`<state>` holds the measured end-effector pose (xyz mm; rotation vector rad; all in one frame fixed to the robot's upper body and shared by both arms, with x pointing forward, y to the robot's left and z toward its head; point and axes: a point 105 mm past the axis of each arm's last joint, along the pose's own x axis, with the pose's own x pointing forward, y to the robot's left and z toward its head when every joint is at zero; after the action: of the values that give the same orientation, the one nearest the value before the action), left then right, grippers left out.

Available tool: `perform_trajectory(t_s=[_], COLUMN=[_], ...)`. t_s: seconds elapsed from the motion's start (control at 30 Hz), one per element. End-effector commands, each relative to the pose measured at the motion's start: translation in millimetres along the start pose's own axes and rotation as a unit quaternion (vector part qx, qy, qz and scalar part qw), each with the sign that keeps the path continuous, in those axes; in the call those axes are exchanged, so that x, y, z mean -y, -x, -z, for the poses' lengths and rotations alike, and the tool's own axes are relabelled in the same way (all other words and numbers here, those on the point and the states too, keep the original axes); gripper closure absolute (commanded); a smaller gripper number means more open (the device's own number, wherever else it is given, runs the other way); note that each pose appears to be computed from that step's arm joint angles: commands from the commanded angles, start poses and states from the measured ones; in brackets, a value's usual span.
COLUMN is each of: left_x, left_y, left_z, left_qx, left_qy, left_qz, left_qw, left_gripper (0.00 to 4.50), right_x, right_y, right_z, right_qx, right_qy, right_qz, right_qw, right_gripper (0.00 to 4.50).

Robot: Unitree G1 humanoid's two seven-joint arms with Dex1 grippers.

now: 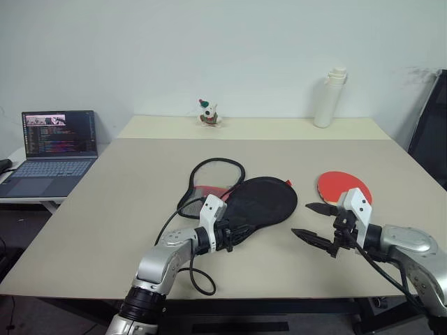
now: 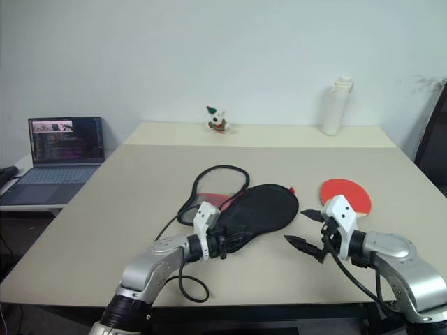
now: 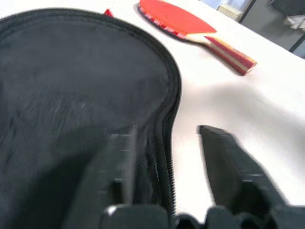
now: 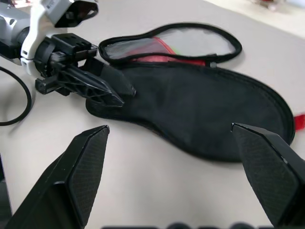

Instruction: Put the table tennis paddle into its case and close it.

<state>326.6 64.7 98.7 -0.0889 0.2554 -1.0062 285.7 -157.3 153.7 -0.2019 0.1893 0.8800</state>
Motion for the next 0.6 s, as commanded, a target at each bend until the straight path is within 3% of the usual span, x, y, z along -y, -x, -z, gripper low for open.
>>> perform_trajectory(t_s=[0.03,0.1,0.4,0.6], left_x=[21.9,20.7,-31.9,-40.6], left_y=[14.4,31.6,105.5,115.7], left_z=[-24.9,-29.9,-39.4,-44.8], left_qx=[0.043,0.047,0.015,0.011], left_qy=[-0.034,-0.052,-0.091,-0.103], left_qz=[0.074,0.086,0.012,-0.011], left_qw=[0.996,0.994,0.996,0.995], left_gripper=[0.91,0.25,0.25,0.25], right_x=[0.5,-1.4,7.8,22.6], right_y=[4.6,1.3,-48.5,-76.1], right_z=[-7.3,-8.0,27.0,40.1], right_qx=[-0.004,-0.002,-0.037,-0.048], right_qy=[-0.046,-0.075,-0.196,-0.237], right_qz=[0.014,0.016,0.109,0.168], right_qw=[0.999,0.997,0.974,0.956], right_gripper=[0.0,0.0,0.0,0.0])
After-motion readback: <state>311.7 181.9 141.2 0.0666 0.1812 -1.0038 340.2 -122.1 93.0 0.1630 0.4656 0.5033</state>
